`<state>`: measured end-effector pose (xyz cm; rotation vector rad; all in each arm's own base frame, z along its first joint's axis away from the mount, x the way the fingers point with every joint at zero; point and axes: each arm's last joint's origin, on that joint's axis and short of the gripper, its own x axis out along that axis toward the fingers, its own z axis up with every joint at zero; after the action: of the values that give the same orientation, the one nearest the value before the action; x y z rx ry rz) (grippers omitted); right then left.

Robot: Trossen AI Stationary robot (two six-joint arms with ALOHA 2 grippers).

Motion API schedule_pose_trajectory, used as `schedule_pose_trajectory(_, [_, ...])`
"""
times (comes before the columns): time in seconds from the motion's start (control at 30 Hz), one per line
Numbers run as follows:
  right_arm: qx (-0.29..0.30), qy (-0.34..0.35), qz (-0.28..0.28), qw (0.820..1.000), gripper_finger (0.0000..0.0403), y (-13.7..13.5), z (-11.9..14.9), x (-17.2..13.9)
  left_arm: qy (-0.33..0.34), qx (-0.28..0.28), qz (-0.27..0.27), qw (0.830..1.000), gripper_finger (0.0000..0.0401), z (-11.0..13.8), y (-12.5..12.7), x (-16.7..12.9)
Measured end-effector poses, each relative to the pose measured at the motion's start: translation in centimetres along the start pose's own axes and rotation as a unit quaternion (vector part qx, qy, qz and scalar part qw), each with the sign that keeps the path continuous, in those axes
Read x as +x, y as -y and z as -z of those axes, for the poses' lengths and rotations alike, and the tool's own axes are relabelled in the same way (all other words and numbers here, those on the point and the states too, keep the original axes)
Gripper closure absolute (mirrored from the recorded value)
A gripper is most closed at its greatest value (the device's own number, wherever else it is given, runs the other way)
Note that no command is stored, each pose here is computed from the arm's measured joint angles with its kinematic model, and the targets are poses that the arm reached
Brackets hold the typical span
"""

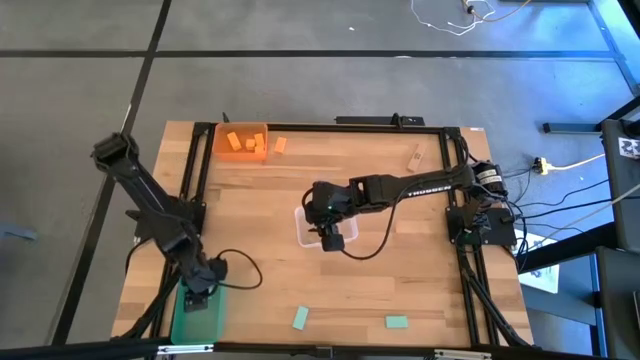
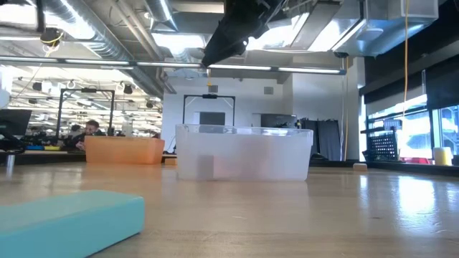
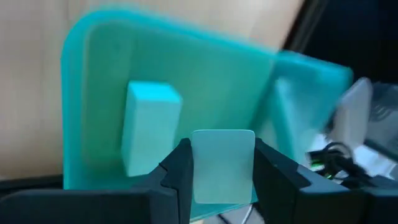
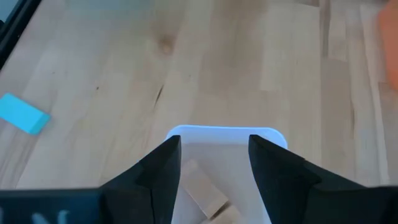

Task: Sort & place blocks by color
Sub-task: Put the blue block into the green bin

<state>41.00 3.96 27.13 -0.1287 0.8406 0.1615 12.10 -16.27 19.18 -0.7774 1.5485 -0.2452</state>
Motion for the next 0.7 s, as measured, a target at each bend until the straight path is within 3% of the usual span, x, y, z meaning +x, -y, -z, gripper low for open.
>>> schedule_pose_trajectory(0.13, [0.001,0.000,0.000,1.000,0.0214,0.0,0.0,0.0,-0.027,-0.001,-0.010,1.000,0.0281,-0.1,-0.5,1.4])
schedule_pose_trajectory(0.33, [0.010,0.000,0.000,1.000,0.0214,0.0,0.0,0.0,-0.012,0.018,0.000,1.000,0.0280,-0.5,-0.2,2.0])
schedule_pose_trajectory(0.53, [0.014,0.000,0.000,1.000,0.0214,0.0,0.0,0.0,0.005,0.019,-0.003,1.000,0.0232,-0.6,-0.1,2.0])
schedule_pose_trajectory(0.7, [0.014,0.000,0.000,1.000,0.0214,0.0,0.0,0.0,0.012,0.019,-0.003,1.000,0.0223,-0.6,-0.1,2.0])
